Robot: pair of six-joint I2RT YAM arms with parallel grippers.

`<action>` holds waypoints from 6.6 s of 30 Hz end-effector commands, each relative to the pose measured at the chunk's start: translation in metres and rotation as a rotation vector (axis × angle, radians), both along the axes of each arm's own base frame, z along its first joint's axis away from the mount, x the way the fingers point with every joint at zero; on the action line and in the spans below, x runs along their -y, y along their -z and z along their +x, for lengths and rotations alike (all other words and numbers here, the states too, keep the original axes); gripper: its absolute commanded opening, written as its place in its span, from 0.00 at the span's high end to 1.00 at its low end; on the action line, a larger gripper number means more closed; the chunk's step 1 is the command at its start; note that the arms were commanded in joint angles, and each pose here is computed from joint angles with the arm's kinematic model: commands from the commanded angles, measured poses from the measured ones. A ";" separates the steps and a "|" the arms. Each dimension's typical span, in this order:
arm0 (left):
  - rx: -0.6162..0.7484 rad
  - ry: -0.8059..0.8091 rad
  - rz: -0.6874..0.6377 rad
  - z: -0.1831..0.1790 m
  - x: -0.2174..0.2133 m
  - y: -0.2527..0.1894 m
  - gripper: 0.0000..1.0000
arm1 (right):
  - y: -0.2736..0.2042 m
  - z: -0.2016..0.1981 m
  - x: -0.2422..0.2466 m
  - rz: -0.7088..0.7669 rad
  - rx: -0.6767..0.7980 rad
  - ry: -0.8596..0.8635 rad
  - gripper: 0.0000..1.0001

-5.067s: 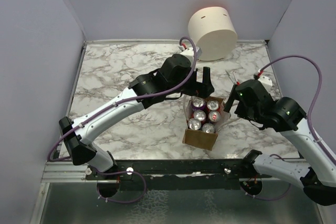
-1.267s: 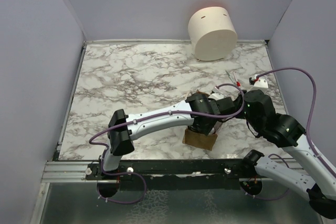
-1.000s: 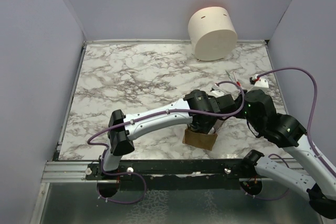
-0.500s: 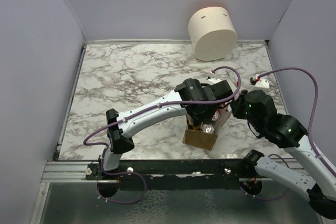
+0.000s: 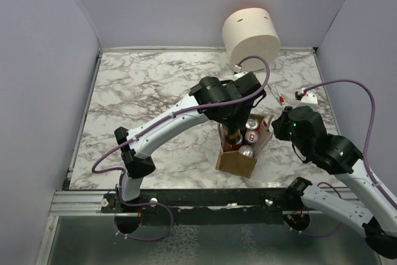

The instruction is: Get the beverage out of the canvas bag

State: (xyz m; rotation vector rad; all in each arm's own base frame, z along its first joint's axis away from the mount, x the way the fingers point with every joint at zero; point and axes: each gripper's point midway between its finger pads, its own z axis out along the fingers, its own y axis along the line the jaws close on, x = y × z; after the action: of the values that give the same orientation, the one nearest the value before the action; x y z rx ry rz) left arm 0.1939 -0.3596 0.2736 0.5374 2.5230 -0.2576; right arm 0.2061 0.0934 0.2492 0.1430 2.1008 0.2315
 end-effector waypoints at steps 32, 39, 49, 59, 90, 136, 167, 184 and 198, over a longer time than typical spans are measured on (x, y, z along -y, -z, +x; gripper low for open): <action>0.404 -0.279 -0.432 0.169 -0.077 -0.141 1.00 | -0.016 0.006 -0.004 0.028 0.034 0.011 0.93; 0.366 -0.343 -0.107 0.185 -0.124 -0.074 1.00 | -0.018 0.004 0.000 0.024 0.031 0.026 0.93; 0.233 -0.347 0.112 0.181 -0.147 0.019 1.00 | -0.018 0.001 -0.001 0.033 0.004 0.025 0.93; 0.197 -0.334 0.157 0.180 -0.157 0.077 1.00 | -0.017 0.003 -0.012 0.043 -0.024 -0.014 0.93; 0.095 -0.305 -0.036 0.136 -0.151 0.038 0.01 | -0.013 0.000 -0.023 0.048 -0.001 -0.105 0.92; 0.140 0.270 -0.159 -0.001 0.081 0.083 0.11 | 0.002 -0.056 0.016 0.229 -0.087 0.037 0.97; 0.064 0.343 0.093 0.006 0.098 0.168 0.23 | 0.004 -0.048 0.021 0.170 -0.061 0.047 0.96; 0.063 0.405 0.120 0.010 0.103 0.169 0.53 | 0.027 -0.043 0.014 0.104 -0.159 0.056 0.94; 0.124 0.395 0.031 0.016 0.102 0.112 1.00 | 0.022 -0.048 0.025 0.157 -0.127 0.122 0.94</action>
State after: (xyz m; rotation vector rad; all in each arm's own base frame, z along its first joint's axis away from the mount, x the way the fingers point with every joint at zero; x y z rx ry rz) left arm 0.2075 -0.4595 0.1105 1.0528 2.3714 -0.2453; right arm 0.1574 0.0732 0.2291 0.3582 2.1966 0.3475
